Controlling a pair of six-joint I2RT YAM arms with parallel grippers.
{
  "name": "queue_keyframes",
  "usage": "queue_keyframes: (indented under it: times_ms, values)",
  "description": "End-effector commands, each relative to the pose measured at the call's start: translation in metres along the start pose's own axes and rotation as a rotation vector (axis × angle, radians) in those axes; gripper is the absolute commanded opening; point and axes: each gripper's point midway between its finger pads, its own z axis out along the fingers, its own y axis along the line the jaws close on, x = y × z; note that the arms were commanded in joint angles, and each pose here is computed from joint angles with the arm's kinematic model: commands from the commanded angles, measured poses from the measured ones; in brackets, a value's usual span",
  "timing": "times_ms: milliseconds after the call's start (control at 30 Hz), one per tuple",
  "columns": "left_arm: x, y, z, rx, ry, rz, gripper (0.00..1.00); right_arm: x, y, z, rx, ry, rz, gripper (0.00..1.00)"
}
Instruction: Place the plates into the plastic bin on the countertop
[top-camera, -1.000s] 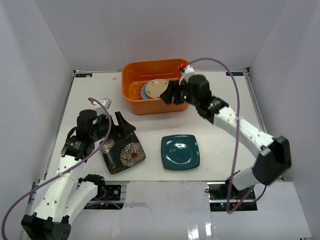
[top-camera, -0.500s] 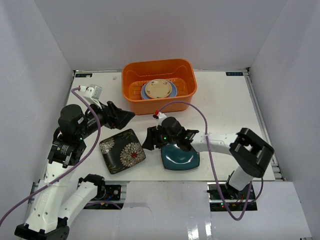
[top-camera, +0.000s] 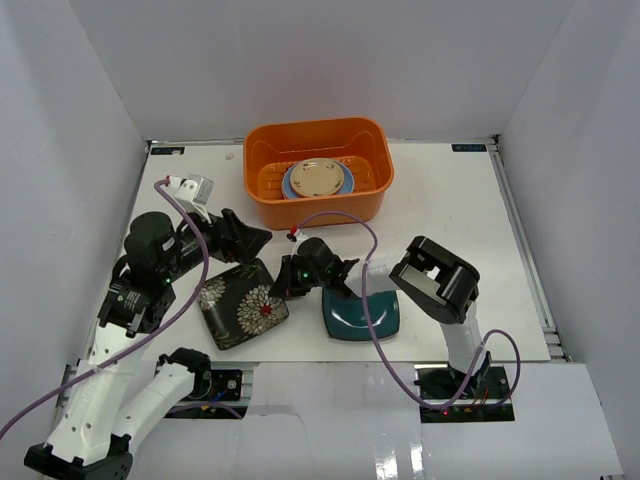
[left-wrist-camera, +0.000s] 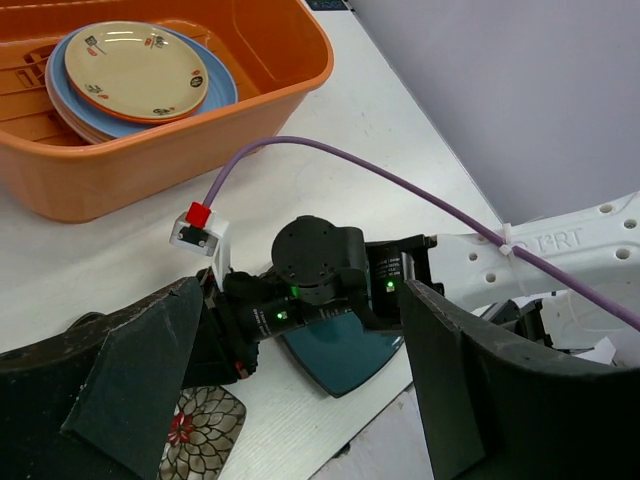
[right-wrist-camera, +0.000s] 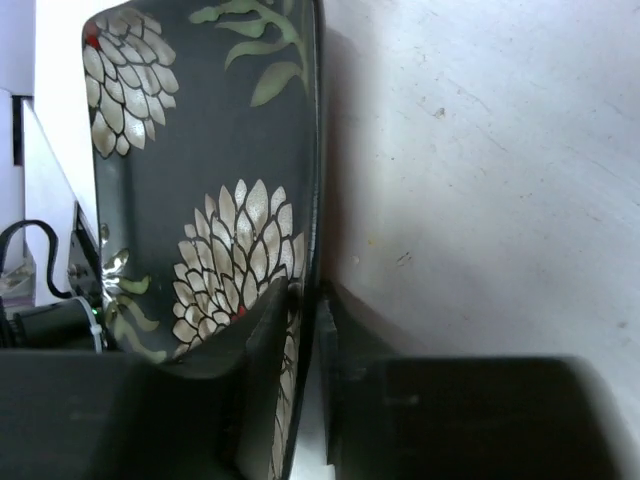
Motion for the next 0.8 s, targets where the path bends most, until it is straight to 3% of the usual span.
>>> queue_keyframes:
  times_ms: [0, 200, 267, 400, 600, 767]
  values:
    - [-0.003, 0.005, -0.003, -0.04, -0.023, 0.038, 0.91, -0.003, 0.003, 0.006, -0.011, -0.032, 0.047, 0.08]
    - [-0.046, -0.016, -0.023, -0.044, -0.119, 0.085, 0.91, -0.034, 0.053, -0.053, -0.101, -0.141, 0.007, 0.08]
    - [-0.055, -0.03, -0.029, 0.0, -0.136, 0.1, 0.91, -0.072, 0.091, -0.092, -0.151, -0.248, -0.075, 0.08]
    - [-0.062, -0.053, -0.039, 0.078, -0.151, 0.094, 0.91, -0.137, 0.124, -0.168, -0.096, -0.422, -0.161, 0.08]
    - [-0.046, -0.043, -0.041, 0.032, -0.131, 0.046, 0.91, -0.242, 0.119, -0.24, -0.087, -0.604, -0.176, 0.08]
    - [0.004, -0.034, -0.021, 0.063, 0.006, -0.073, 0.91, -0.326, 0.084, -0.274, -0.011, -0.741, -0.149, 0.08]
